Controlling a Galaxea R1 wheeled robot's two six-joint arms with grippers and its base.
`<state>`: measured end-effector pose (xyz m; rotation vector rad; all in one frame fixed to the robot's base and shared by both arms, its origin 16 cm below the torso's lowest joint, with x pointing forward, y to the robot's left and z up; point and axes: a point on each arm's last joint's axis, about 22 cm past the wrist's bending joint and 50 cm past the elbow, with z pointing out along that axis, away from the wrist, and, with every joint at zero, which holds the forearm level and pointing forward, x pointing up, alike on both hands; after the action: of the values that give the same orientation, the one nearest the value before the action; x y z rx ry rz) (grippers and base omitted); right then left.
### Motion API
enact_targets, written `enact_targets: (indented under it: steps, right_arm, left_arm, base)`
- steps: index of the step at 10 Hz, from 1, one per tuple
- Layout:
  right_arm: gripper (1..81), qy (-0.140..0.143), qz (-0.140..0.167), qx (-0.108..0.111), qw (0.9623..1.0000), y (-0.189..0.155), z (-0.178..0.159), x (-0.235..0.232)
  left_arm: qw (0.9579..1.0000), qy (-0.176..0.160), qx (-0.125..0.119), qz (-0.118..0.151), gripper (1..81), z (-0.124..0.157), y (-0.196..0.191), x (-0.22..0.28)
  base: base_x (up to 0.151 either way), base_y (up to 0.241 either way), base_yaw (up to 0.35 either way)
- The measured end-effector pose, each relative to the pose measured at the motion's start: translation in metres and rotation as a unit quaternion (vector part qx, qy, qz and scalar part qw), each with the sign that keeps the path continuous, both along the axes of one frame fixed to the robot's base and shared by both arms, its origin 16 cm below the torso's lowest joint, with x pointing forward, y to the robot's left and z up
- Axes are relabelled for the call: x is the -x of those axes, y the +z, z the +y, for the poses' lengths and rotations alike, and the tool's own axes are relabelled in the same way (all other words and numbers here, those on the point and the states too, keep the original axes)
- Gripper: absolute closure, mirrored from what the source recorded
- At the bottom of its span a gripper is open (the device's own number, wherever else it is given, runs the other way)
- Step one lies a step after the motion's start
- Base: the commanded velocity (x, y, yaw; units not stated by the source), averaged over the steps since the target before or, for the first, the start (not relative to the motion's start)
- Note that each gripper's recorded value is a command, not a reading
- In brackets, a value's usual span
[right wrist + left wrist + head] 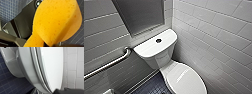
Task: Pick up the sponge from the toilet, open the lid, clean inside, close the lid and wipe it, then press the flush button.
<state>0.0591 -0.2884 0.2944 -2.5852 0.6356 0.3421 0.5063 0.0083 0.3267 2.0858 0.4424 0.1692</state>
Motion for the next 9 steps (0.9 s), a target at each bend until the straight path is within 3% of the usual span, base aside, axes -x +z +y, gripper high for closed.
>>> enact_targets:
  steps: [3,6,9]
  right_arm:
    - [81.1,-0.001,0.000,0.000,1.0000,-0.003,0.003,0.001]
    - [81.1,0.003,0.000,0.007,1.0000,-0.006,-0.002,0.003]
    - [81.1,0.004,0.000,0.009,1.0000,-0.007,-0.003,0.003]
  left_arm:
    - [0.9999,0.008,-0.007,0.000,1.0,-0.012,-0.010,-0.016]
    - [0.9980,0.052,0.003,0.038,1.0,-0.006,-0.011,-0.047]
    - [0.9970,0.064,0.000,0.045,1.0,-0.005,-0.017,-0.057]
  base:
    - [0.000,0.000,0.000]
    - [0.000,0.000,0.000]
    - [0.000,0.000,0.000]
